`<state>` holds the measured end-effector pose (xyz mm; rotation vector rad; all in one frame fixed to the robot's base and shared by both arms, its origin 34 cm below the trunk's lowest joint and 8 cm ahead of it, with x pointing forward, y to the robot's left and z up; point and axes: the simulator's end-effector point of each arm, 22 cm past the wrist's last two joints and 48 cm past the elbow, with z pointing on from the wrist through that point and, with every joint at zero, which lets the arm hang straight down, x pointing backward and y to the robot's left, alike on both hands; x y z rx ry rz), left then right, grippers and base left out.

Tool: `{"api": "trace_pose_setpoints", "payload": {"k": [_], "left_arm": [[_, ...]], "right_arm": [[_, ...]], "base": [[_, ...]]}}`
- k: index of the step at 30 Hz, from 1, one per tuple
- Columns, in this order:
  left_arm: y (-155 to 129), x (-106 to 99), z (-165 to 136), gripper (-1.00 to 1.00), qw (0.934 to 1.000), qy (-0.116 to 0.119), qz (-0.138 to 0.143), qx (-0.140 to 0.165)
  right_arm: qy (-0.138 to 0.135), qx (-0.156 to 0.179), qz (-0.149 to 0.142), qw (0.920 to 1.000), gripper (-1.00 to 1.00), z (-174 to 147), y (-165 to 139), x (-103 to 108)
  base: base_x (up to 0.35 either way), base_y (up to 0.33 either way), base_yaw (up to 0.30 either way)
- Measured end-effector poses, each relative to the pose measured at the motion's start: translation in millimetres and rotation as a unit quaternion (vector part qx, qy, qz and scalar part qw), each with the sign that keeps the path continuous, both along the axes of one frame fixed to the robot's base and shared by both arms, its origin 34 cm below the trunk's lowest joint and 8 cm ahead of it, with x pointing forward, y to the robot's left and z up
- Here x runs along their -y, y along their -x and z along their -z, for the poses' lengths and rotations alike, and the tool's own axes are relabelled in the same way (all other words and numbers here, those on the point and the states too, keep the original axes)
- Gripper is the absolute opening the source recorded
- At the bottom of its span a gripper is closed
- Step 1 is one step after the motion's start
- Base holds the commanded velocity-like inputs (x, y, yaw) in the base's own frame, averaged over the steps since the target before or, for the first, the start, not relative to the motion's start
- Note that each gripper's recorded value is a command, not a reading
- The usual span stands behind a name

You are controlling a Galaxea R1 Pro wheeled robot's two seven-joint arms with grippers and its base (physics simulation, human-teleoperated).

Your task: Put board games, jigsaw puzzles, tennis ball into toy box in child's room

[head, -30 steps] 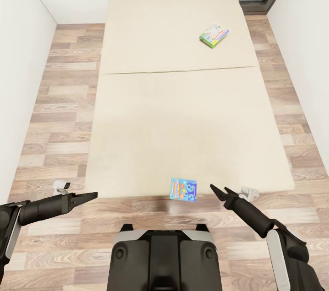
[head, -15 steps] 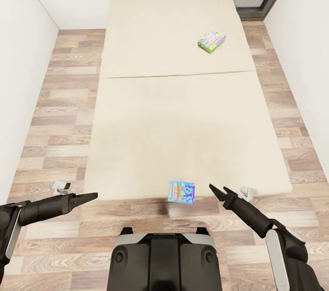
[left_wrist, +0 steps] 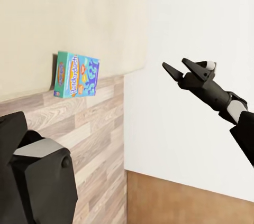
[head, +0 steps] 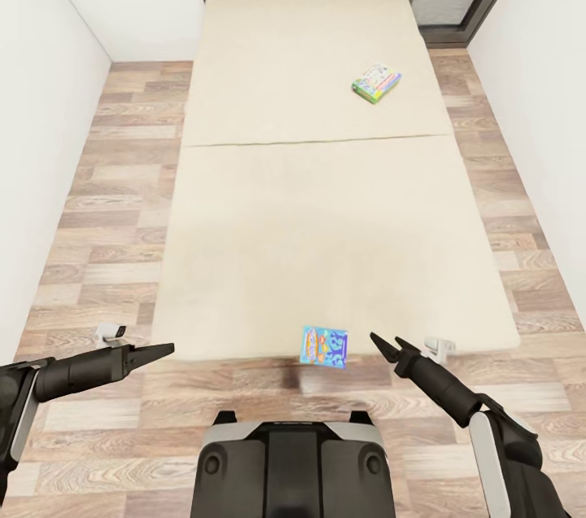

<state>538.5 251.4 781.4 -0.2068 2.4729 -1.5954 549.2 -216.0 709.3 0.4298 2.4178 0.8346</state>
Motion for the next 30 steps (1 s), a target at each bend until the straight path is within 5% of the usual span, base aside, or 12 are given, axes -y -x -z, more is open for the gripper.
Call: {"api": "trace_pose_setpoints", "payload": {"k": [30], "left_arm": [[-11, 0, -23, 1.00, 0.9997, 0.003, -0.001, 0.026]], "right_arm": [[-0.001, 0.026, -0.001, 0.9997, 1.00, -22, -14, -1]], "base": [[0.000, 0.000, 0.053]]}}
